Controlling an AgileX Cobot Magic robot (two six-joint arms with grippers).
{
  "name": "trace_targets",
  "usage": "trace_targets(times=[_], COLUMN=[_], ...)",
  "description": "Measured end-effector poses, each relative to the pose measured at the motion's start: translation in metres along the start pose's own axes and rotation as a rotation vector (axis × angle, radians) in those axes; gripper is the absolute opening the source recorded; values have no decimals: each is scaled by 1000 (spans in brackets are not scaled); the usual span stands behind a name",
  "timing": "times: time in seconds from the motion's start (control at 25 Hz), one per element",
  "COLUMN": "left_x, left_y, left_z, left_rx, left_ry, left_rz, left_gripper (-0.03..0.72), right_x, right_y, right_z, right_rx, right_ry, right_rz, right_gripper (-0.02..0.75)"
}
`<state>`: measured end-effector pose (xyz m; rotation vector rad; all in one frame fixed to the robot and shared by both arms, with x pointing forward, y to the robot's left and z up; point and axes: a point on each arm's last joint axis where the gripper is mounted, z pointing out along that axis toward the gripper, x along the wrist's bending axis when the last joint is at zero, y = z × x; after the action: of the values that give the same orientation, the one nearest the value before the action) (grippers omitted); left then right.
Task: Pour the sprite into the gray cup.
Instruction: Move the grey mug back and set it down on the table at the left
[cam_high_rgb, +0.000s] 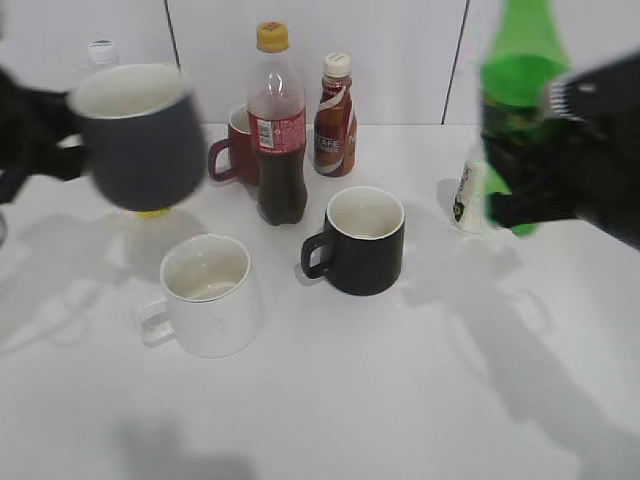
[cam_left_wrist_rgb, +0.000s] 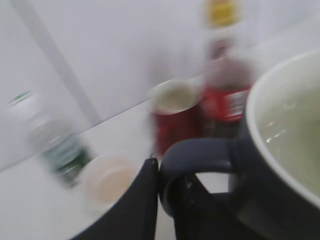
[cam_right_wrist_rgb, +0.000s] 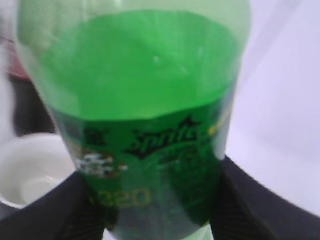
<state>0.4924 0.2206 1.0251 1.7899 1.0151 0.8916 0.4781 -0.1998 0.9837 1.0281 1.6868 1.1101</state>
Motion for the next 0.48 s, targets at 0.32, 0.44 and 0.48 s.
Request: trace_targets(times=[0.32,0.44,0.48], left_x=[61,67,67], left_y=[-65,-83,-87], left_z=[-3,10,15], left_rx=[-1,14,4], left_ry=[247,259,255], left_rz=[-168,-186,-186], left_gripper=[52,52,52], right_x=[-39,-38,-38], right_y=[-30,-35,-37], right_z=[-6,-3,-2], right_rx=[-42,-58,-56], right_ry=[-71,-67,-65], right_rz=[186,182,182], right_gripper=[392,392,392])
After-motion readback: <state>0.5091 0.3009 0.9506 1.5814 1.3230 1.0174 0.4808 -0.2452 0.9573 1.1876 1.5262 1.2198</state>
